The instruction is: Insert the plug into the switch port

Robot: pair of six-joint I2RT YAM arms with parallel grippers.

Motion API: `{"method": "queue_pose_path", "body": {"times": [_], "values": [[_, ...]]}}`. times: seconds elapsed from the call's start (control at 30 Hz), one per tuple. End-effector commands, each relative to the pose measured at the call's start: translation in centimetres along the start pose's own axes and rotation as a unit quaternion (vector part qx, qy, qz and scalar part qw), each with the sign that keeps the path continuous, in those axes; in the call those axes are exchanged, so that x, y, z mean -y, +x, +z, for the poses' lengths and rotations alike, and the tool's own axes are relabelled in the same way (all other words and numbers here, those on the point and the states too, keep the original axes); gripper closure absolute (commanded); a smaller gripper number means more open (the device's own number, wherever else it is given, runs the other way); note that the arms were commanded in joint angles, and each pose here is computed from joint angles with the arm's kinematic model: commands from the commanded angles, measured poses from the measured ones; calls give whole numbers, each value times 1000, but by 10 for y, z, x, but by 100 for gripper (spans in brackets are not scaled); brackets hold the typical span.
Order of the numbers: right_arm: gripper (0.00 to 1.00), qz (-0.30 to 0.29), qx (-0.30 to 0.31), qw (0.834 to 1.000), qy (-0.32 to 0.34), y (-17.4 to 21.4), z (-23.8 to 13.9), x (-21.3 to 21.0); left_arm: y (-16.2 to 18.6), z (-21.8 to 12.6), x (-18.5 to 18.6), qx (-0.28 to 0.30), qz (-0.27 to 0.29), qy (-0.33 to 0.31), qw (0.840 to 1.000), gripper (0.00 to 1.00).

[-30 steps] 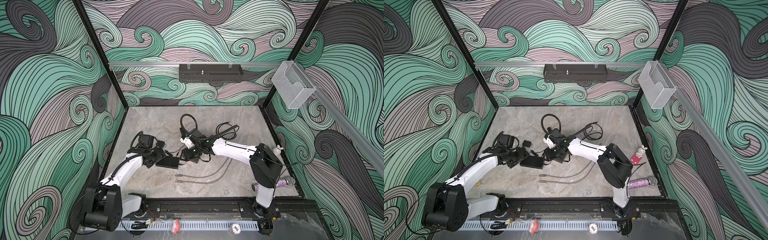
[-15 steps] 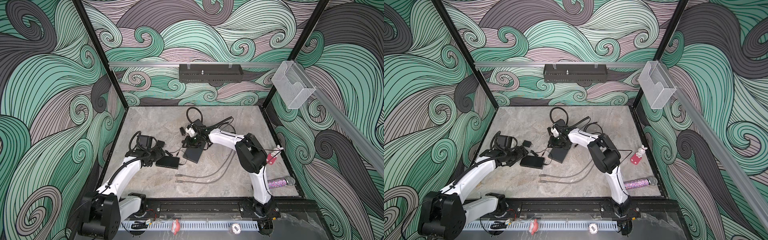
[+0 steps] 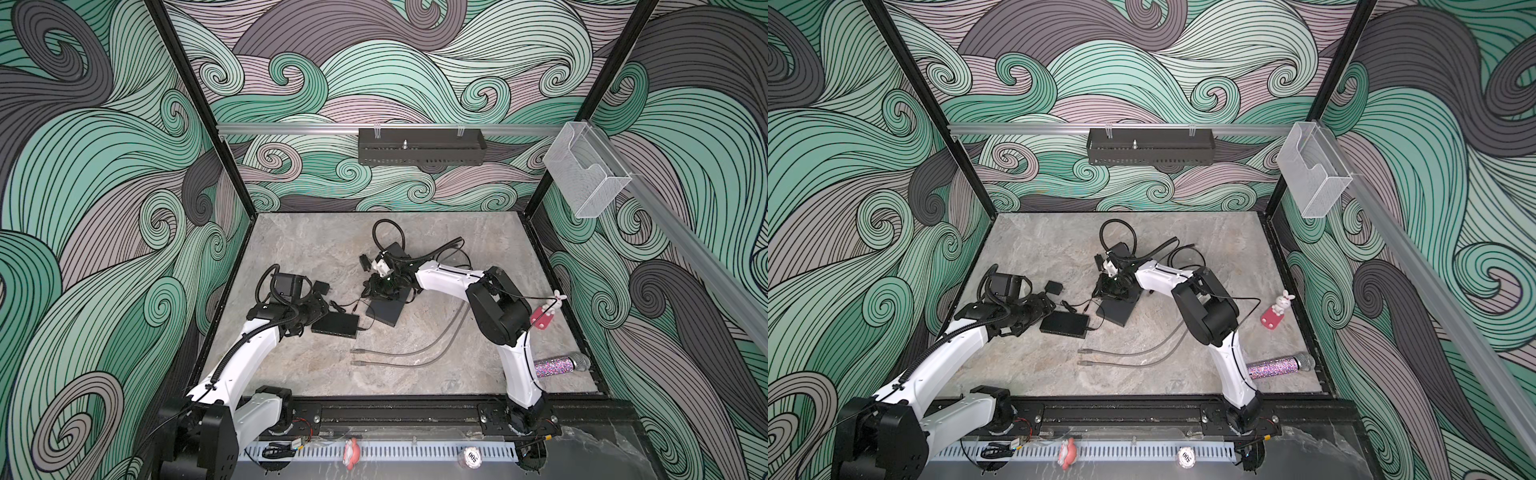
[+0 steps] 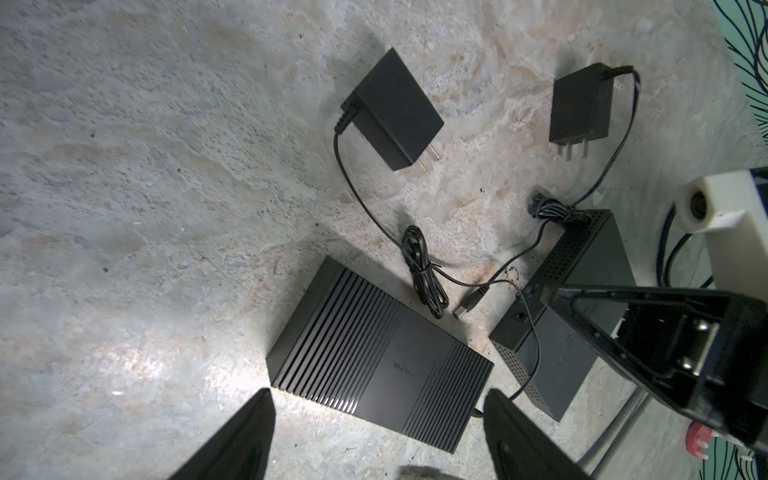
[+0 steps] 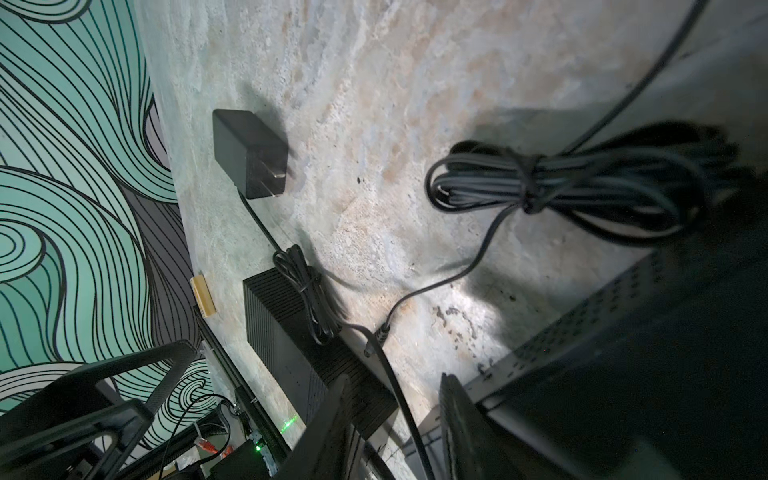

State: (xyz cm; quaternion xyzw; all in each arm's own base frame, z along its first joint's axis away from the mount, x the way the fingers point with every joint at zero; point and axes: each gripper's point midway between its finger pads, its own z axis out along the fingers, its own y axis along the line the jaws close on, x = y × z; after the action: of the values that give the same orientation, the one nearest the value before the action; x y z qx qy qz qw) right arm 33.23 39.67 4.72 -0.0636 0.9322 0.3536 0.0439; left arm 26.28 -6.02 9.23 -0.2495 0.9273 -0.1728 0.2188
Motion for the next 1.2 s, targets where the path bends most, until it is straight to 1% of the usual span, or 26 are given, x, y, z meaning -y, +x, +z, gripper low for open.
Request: {"method": "queue_pose_path", "body": {"times": [0.0,0.1,0.23,0.3,0.43,0.53,0.6,0.77,0.87,0.93,1.0,1.17], "values": [[62,48,-11,995,88,19,-13,52,2,-2,-1,-6,-1,2,1000,19],[62,49,2,993,110,15,-25,69,3,0,-1,-9,0,1,1000,19],[62,42,12,991,128,13,-37,76,6,1,-4,-12,-1,-2,1000,19],[62,38,13,994,104,12,-38,65,7,1,-4,-10,-1,-1,1000,19],[63,42,21,999,25,0,-32,29,9,0,-5,-10,-2,1,1000,18],[64,77,13,996,-37,-9,-19,6,10,-1,-5,-10,-2,3,1000,18],[64,101,12,993,-59,-13,-8,-3,11,-1,-6,-10,-3,2,1000,18],[60,139,16,990,-12,-13,14,2,11,-3,-4,-8,-2,7,1000,18],[60,158,9,986,52,-3,18,14,10,-4,-4,-8,2,7,1000,18],[60,164,3,981,99,5,16,25,10,-4,-4,-8,3,8,1000,18],[60,168,8,977,129,8,11,35,10,-5,-4,-9,3,8,1000,18],[60,162,40,972,166,9,-7,49,12,-4,-4,-11,3,9,1000,18]]}}
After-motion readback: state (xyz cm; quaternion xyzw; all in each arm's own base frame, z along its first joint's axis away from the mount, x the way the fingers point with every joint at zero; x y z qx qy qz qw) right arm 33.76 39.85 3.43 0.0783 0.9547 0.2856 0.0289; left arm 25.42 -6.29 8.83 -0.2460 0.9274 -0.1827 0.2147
